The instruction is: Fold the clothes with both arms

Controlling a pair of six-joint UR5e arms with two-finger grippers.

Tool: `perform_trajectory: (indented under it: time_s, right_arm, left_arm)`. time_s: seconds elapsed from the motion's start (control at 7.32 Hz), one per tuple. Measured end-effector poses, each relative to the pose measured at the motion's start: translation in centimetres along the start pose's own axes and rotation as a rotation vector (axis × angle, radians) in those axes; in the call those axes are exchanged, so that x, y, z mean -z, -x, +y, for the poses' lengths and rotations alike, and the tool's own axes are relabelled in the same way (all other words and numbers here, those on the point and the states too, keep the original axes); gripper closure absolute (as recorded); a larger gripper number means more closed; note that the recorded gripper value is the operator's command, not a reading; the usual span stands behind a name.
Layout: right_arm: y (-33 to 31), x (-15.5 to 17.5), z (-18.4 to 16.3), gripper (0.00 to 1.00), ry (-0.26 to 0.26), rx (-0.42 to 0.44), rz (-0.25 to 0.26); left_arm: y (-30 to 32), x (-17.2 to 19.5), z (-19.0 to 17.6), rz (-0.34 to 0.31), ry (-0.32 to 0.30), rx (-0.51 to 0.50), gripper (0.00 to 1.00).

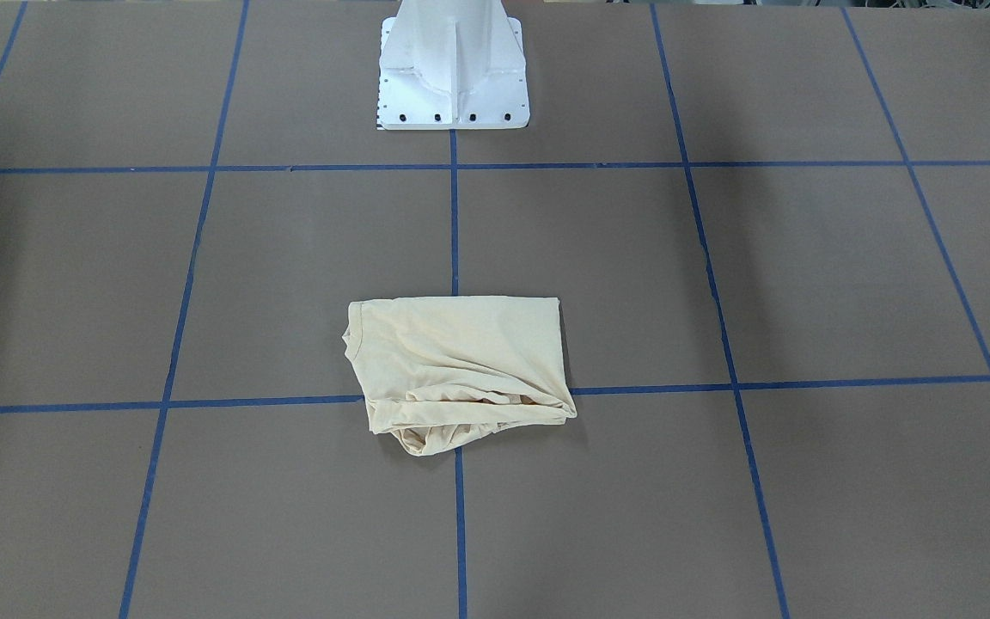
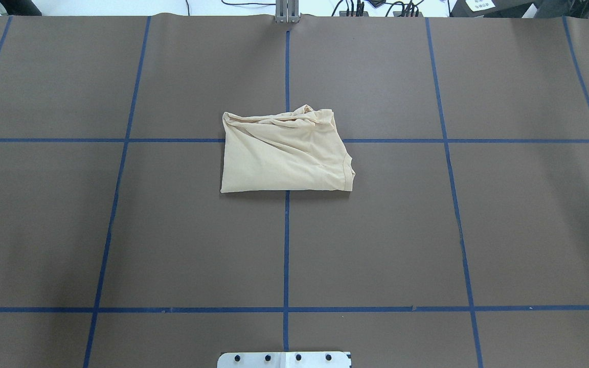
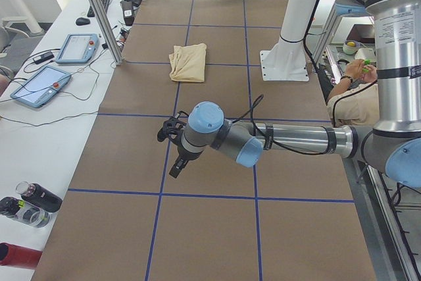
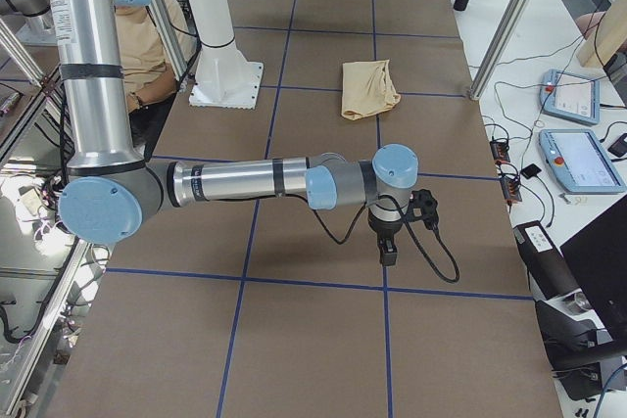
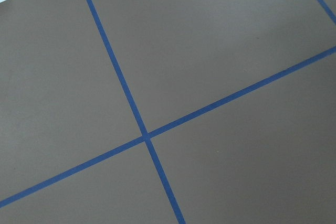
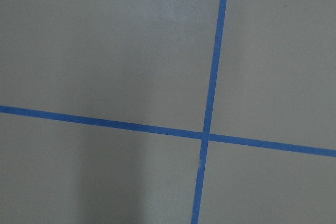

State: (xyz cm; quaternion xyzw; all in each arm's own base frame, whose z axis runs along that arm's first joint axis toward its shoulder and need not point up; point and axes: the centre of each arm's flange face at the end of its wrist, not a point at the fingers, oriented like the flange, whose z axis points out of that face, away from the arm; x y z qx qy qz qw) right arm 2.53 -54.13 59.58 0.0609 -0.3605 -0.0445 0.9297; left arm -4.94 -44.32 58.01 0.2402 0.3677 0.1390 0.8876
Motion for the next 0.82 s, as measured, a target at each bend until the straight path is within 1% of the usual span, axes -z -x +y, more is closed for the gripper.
perform_trajectory:
  time_s: [0.82]
  right_arm:
    - [0.3, 0.5, 0.5, 0.0, -0.011, 0.01, 0.008]
  left_arm:
    - [-1.1, 1.5, -1.9, -0.012, -0.039, -0.034, 0.01]
